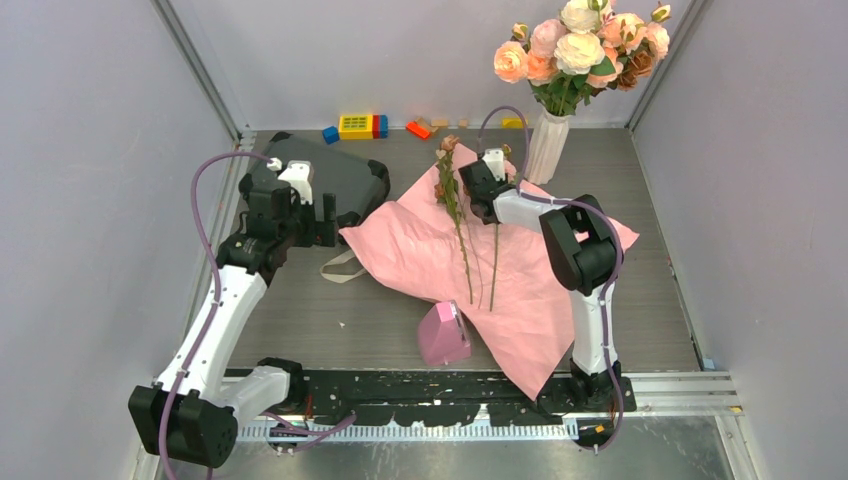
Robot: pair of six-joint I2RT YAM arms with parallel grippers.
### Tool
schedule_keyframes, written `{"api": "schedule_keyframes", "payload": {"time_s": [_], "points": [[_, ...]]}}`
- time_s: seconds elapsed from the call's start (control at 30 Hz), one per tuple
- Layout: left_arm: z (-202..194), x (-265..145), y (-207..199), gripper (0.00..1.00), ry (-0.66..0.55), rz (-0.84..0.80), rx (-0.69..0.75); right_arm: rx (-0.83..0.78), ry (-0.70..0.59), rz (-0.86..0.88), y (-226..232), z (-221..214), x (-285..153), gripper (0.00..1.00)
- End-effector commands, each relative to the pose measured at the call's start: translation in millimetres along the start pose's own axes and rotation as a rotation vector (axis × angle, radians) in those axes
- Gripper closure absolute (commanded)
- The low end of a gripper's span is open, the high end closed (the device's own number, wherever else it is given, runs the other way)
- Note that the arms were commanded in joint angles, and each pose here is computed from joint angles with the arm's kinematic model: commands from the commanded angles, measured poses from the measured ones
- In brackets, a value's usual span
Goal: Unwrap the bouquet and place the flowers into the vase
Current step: Pick up the fake flower from the wrapping paper.
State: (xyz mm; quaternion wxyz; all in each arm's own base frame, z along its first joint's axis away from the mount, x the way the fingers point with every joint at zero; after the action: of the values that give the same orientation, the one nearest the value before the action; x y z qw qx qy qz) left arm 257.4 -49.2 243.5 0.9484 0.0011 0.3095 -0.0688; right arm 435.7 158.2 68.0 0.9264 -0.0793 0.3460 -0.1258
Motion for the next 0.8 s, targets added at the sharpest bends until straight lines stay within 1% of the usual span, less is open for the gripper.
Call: {"api": "schedule_keyframes", "payload": {"time_s": [0.0, 0.23, 0.33, 0.4, 0.43, 0.53, 0.77], "points": [[10, -4, 1, 0.05, -0.059, 0.01, 0.006, 0.015, -0.035, -0.027, 3, 11, 1, 0.63], [10, -4, 1, 0.05, -0.059, 0.01, 0.005, 0.023, -0.04, -0.027, 3, 13, -1, 0.76], [10, -4, 1, 0.05, -0.06, 0.01, 0.005, 0.03, -0.048, -0.023, 3, 16, -3, 0.85], [10, -4, 1, 0.05, -0.061, 0.008, 0.005, 0.034, -0.053, -0.02, 3, 18, -5, 0.92], [10, -4, 1, 0.05, -0.061, 0.008, 0.005, 0.035, -0.055, -0.018, 3, 19, -6, 0.97], [10, -4, 1, 0.05, -0.059, 0.005, 0.005, 0.04, -0.061, -0.014, 3, 21, -7, 1.0], [10, -4, 0, 0.05, -0.059, 0.003, 0.004, 0.069, -0.108, 0.01, 0, 31, -22, 1.0]]}}
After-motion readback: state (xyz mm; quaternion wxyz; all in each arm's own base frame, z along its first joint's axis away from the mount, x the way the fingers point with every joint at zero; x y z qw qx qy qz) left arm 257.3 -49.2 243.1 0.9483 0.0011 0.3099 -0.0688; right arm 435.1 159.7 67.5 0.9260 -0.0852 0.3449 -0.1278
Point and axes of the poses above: each gripper's point midway between its finger pads, its own x axis out along the fingers, its own y axis along the line the jaws close on, z = x × y, the point moved 6 cm from there along -x, back along the fingers, and after that the axes turned 1 degree about x, right-handed, at the moved point
